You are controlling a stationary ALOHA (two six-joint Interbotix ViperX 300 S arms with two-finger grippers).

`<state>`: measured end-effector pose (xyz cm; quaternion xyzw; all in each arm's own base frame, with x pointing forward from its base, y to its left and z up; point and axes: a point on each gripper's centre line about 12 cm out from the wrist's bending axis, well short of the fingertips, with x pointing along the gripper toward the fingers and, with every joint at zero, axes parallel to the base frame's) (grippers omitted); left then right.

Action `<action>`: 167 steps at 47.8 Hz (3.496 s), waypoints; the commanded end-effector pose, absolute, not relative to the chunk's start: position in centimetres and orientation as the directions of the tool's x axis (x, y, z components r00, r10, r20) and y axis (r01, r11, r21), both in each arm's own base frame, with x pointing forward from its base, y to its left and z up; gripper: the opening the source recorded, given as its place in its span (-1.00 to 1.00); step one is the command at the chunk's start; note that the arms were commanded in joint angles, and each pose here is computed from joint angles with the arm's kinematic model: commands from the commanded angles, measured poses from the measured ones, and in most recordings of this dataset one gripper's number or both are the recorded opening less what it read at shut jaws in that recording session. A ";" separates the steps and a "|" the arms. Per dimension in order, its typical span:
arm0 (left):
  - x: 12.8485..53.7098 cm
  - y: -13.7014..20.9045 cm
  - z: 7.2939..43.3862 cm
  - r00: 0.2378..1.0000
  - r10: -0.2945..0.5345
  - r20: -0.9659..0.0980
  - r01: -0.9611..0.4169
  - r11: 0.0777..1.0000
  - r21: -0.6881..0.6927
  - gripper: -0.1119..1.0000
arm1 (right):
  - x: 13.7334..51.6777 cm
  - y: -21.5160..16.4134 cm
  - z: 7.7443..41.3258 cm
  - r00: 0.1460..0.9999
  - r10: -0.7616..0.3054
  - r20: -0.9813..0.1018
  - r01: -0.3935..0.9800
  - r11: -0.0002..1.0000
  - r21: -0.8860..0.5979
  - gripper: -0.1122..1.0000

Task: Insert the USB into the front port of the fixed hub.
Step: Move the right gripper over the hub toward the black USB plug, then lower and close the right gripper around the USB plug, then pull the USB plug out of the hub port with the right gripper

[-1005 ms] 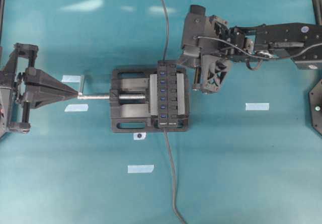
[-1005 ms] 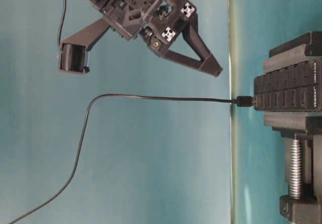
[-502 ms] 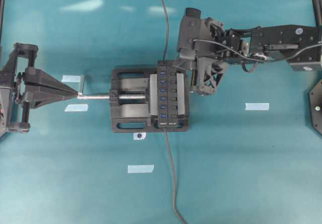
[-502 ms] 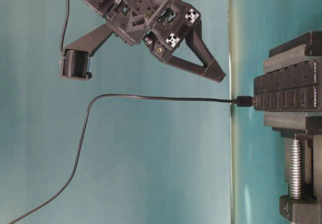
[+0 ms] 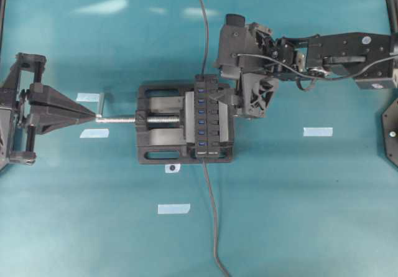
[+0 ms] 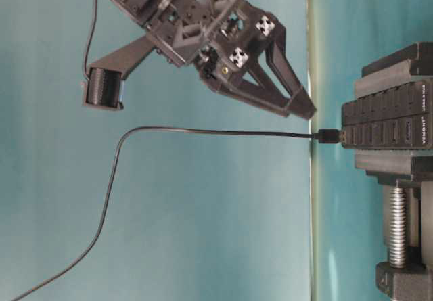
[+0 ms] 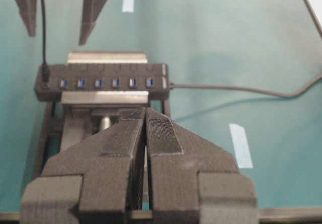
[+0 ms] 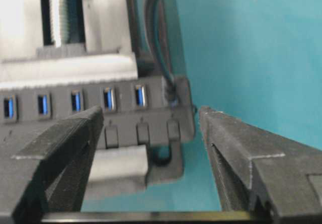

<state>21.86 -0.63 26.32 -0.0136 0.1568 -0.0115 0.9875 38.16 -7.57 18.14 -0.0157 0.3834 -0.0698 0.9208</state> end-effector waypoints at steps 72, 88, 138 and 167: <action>21.9 -0.7 26.9 0.952 -0.030 -0.303 0.022 0.999 -0.029 -0.80 | 40.7 -8.7 17.5 0.716 -0.155 -0.681 0.107 0.988 -0.114 0.45; 21.9 -0.7 26.9 0.953 -0.031 -0.302 0.023 0.999 -0.029 -0.80 | 41.0 -8.9 17.9 0.705 -0.156 -0.692 0.107 0.988 -0.113 0.31; 21.9 -0.7 26.9 0.953 -0.031 -0.301 0.023 0.999 -0.029 -0.80 | 41.7 -9.1 17.9 0.648 -0.147 -0.747 0.101 0.989 -0.107 -0.45; 21.9 -0.7 26.9 0.953 -0.030 -0.301 0.022 0.999 -0.029 -0.80 | 41.4 -9.0 19.3 0.667 -0.148 -0.731 0.111 0.989 -0.099 -0.65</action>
